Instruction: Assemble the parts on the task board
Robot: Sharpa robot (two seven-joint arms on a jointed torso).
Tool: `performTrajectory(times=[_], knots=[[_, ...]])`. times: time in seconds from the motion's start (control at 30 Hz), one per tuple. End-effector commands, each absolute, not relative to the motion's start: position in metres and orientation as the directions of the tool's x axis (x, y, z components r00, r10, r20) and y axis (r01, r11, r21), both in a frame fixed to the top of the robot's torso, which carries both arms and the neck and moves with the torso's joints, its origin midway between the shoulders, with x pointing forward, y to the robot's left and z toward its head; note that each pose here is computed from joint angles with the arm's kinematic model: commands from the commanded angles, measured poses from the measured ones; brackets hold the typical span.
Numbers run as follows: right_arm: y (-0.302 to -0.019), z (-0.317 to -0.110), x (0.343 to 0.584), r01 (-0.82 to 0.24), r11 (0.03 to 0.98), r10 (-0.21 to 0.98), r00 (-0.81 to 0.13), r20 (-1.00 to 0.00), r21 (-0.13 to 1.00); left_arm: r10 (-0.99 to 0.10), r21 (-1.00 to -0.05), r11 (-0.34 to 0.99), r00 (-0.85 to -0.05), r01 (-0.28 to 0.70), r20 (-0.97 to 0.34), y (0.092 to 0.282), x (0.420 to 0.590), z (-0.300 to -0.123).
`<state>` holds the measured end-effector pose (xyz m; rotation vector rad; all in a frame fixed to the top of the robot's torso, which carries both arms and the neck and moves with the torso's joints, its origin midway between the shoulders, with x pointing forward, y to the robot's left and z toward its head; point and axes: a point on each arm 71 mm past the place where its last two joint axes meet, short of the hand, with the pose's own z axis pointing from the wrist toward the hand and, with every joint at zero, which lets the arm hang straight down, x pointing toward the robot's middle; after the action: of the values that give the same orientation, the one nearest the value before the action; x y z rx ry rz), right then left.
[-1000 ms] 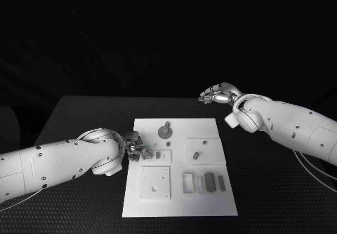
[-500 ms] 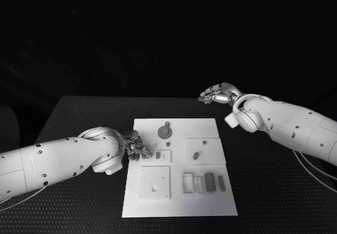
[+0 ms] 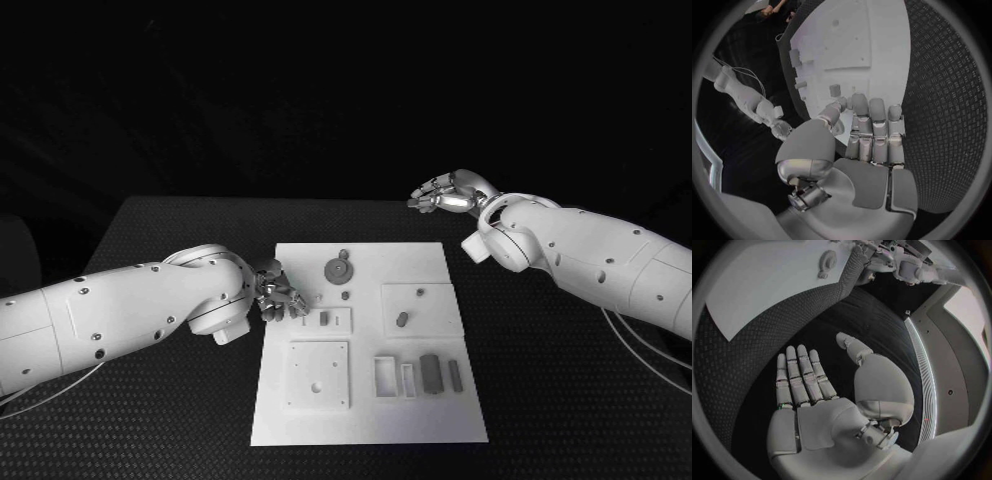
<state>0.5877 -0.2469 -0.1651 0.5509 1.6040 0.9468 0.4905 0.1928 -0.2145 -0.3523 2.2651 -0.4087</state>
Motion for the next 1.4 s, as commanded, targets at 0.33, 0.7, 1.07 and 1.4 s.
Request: performTrajectory(times=[0.33,0.7,1.07,1.4], knots=[[-0.244,-0.166,0.587,-0.142,0.561,0.770,-0.270,-0.578,0.815,-0.385,-0.407,0.898,-0.749,-0.168,-0.539,0.188,0.494,-0.209],[-0.242,-0.167,0.588,-0.141,0.560,0.771,-0.272,-0.576,0.816,-0.376,-0.408,0.893,-0.812,-0.190,-0.446,0.184,0.509,-0.195],[-0.241,-0.167,0.588,-0.140,0.560,0.771,-0.271,-0.576,0.817,-0.308,-0.364,0.918,-0.864,-0.160,-0.398,0.175,0.521,-0.190],[-0.241,-0.167,0.588,-0.142,0.559,0.772,-0.270,-0.576,0.817,-0.167,-0.252,0.967,-0.813,-0.026,-0.557,0.166,0.519,-0.191]])
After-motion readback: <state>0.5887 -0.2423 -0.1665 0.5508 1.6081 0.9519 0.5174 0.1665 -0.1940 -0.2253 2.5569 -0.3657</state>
